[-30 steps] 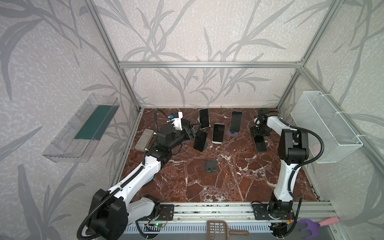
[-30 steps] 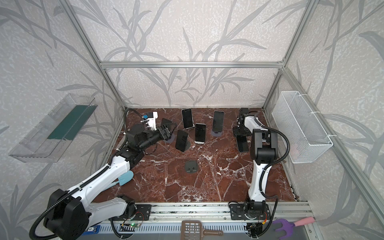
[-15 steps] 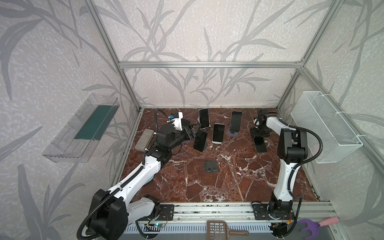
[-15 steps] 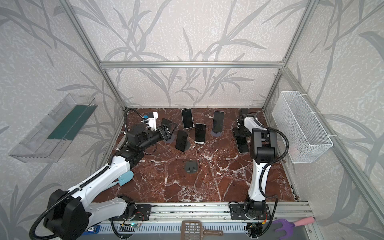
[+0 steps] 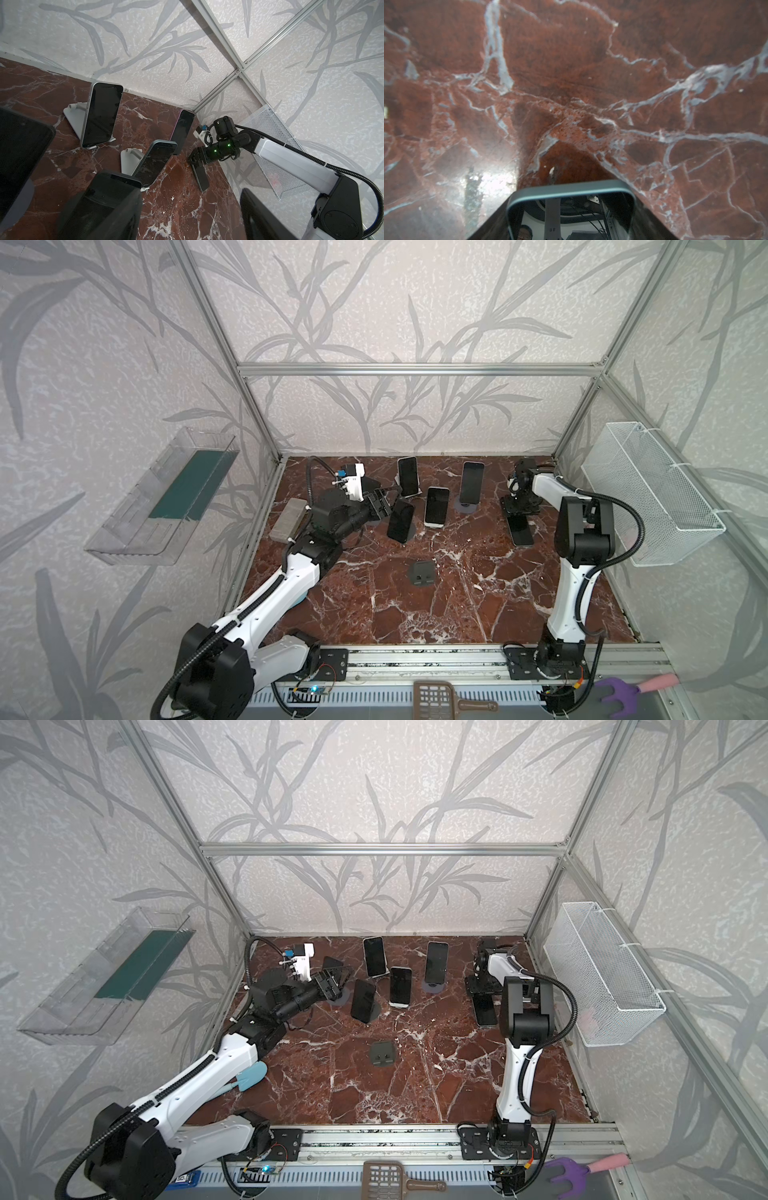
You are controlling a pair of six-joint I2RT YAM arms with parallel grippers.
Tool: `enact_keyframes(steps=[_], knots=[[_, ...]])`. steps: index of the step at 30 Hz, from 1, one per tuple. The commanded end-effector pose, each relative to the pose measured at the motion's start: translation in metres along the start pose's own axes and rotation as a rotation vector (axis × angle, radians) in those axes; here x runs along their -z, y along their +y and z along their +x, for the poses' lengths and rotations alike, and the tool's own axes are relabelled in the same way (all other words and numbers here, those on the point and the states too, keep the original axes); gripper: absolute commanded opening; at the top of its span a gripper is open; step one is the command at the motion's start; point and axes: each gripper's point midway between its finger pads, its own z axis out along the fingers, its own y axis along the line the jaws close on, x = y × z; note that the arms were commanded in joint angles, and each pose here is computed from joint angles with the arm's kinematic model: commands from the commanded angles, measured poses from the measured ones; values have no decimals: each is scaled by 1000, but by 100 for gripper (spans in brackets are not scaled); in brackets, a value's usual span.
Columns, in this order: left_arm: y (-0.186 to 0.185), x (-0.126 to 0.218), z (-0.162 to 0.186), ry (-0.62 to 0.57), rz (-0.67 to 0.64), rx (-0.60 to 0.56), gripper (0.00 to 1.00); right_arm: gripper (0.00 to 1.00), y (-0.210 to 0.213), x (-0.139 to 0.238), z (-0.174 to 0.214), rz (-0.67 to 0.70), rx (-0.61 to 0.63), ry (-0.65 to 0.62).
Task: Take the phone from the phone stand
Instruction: 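Lower the teal-edged phone flat onto the table and open the right gripper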
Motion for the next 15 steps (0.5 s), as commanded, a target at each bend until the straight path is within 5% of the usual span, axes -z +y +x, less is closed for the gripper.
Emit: enact_keyframes(steps=[1,15], knots=[[-17,5,-15,-33,34,-37,75,76,1,-3,5,-15,-23,31],[-23,6,-16,-36,58,-36,75,79,5,20,-9,-50,-66,-37]])
